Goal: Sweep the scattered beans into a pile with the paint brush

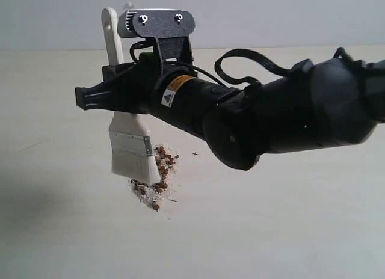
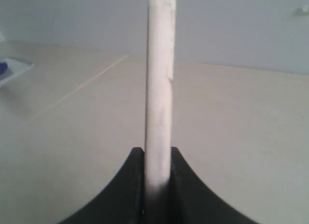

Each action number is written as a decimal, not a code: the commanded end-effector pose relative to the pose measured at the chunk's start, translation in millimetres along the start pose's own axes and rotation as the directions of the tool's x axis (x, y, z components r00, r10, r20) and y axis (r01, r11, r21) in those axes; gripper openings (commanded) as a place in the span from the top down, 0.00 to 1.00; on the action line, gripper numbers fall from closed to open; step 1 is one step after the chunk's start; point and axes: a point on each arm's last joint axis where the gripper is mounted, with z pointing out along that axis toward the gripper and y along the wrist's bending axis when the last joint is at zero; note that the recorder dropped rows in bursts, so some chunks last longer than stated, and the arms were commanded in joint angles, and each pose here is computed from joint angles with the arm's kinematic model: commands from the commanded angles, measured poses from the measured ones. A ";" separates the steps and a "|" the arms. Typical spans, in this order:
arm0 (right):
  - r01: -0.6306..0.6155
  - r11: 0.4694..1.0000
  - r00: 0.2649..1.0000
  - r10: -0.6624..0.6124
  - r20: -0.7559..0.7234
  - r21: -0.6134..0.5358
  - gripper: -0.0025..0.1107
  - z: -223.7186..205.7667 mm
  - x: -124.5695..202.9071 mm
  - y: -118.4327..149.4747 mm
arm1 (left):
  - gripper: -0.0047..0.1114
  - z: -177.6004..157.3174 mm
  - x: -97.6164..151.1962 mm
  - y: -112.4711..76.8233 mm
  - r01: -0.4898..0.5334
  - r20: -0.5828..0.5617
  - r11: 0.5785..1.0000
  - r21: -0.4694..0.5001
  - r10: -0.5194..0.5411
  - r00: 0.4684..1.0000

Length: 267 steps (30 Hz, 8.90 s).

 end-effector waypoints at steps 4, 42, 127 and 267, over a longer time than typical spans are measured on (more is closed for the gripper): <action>0.139 0.990 0.930 -0.133 -0.342 -0.009 0.98 -13.3 19.5 0.4 | 0.96 -0.5 -0.3 -0.5 0.007 0.004 1.000 0.007 -0.007 1.000; 0.366 0.922 0.876 -0.388 -0.285 -0.127 0.98 6.9 57.0 16.1 | 0.96 -0.5 -0.3 -0.5 0.007 0.004 1.000 0.007 -0.007 1.000; -0.368 0.839 0.676 0.537 -0.504 0.400 0.98 -49.4 -5.4 -175.0 | 0.96 -0.5 -0.3 -0.5 0.007 0.004 1.000 0.007 -0.007 1.000; 0.053 0.729 0.979 -0.172 0.108 0.683 0.98 -332.7 83.9 -99.8 | 0.96 -0.5 -0.3 -0.5 0.007 0.004 1.000 0.007 -0.007 1.000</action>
